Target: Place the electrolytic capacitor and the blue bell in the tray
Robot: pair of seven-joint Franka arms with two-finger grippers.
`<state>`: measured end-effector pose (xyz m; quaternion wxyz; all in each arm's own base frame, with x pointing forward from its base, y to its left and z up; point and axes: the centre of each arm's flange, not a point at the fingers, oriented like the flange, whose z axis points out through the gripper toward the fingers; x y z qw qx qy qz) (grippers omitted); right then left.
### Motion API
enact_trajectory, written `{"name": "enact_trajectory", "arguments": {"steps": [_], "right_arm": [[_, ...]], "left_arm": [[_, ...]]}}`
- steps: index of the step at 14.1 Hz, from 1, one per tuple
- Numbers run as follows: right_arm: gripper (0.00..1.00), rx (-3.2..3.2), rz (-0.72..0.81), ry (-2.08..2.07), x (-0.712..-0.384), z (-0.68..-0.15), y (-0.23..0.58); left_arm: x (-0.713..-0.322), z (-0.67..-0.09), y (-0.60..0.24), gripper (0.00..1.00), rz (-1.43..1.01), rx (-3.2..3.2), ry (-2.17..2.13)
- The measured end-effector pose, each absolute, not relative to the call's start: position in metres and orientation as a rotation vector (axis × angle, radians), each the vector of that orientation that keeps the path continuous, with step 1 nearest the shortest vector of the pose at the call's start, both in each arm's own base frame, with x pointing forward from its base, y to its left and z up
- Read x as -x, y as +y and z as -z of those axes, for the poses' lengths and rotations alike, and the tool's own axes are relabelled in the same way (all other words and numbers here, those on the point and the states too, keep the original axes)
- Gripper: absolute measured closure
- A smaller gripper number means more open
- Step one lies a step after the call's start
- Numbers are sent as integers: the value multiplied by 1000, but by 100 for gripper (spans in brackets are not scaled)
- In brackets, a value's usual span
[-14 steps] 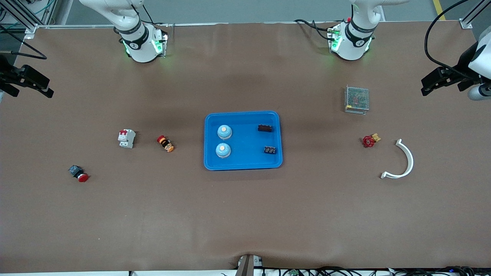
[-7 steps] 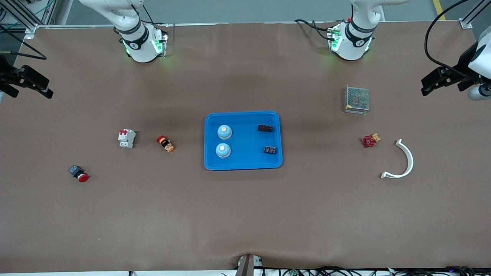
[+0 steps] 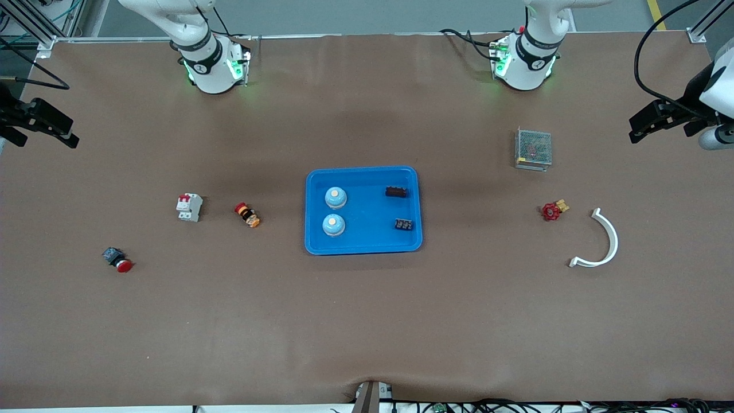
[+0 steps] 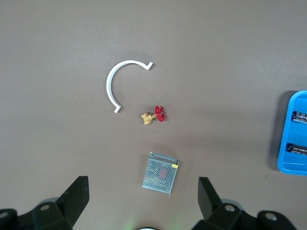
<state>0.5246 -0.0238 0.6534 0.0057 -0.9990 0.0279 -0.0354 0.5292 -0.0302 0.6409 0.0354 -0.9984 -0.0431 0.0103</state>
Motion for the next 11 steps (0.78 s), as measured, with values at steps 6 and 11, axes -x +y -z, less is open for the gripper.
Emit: {"name": "enact_trajectory", "arguments": {"steps": [6,11], "right_arm": [[0,3127,112,87,-525,-654,-24],[0,3127,113,87,-525,-654,-24]], "left_arm": [[-529,-643,-30,0,-25,3068,-134],[-529,-644,-31,0,-23,3069,-132]]}}
